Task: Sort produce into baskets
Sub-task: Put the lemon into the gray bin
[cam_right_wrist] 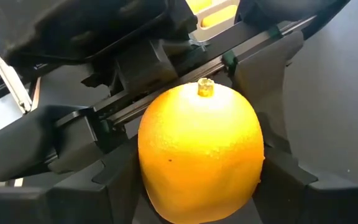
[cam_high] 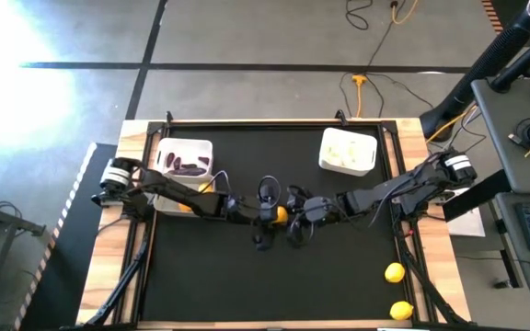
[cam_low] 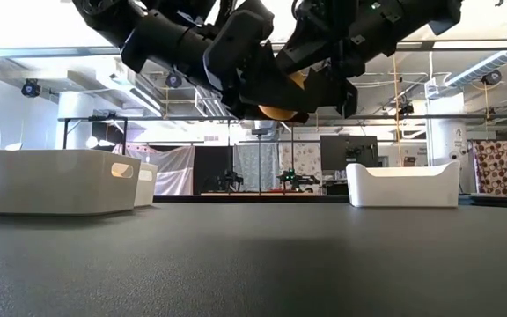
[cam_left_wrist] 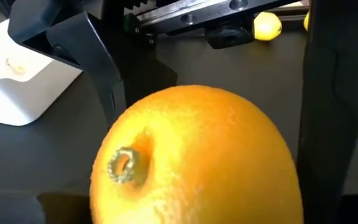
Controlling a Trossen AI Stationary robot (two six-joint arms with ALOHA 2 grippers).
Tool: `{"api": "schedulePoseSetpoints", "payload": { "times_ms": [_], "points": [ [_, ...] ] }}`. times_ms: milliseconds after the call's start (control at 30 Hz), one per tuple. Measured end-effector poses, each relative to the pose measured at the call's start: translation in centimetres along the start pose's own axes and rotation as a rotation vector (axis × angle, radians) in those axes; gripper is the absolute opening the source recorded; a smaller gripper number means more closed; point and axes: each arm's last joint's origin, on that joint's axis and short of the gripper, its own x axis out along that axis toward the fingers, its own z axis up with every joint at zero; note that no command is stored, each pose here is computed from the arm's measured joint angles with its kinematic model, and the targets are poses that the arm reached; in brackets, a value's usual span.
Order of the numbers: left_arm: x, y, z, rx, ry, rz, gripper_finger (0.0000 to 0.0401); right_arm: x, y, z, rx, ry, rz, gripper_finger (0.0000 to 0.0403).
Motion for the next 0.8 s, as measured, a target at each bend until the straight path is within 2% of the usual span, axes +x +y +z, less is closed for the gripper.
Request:
{"api": "schedulePoseSetpoints", "payload": {
  "times_ms": [233,333,500,633,800],
  "points": [
    [-1.8,0.2,0.7,0.000,-0.040,-0.012,0.0265,-0.8,0.7,1.5,-0.049,0.013,0.013,0.0257],
    [-2.7,0.3,0.2,0.004,0.029,-0.017,0.0265,-1.2,0.7,1.3,-0.109,0.093,-0.009,0.0276],
    [-4.0,0.6,0.4,0.007,0.078,-0.006,0.0238,-1.5,1.3,2.5,-0.128,0.088,-0.017,0.0316],
    [-5.3,0.6,-0.3,0.002,0.158,-0.008,0.0208,-1.7,1.4,2.6,-0.148,0.124,-0.036,0.0343],
    [-8.8,1.0,0.4,-0.024,0.110,-0.011,0.0192,-2.0,1.4,2.9,-0.148,0.129,-0.045,0.0356]
  ]
}}
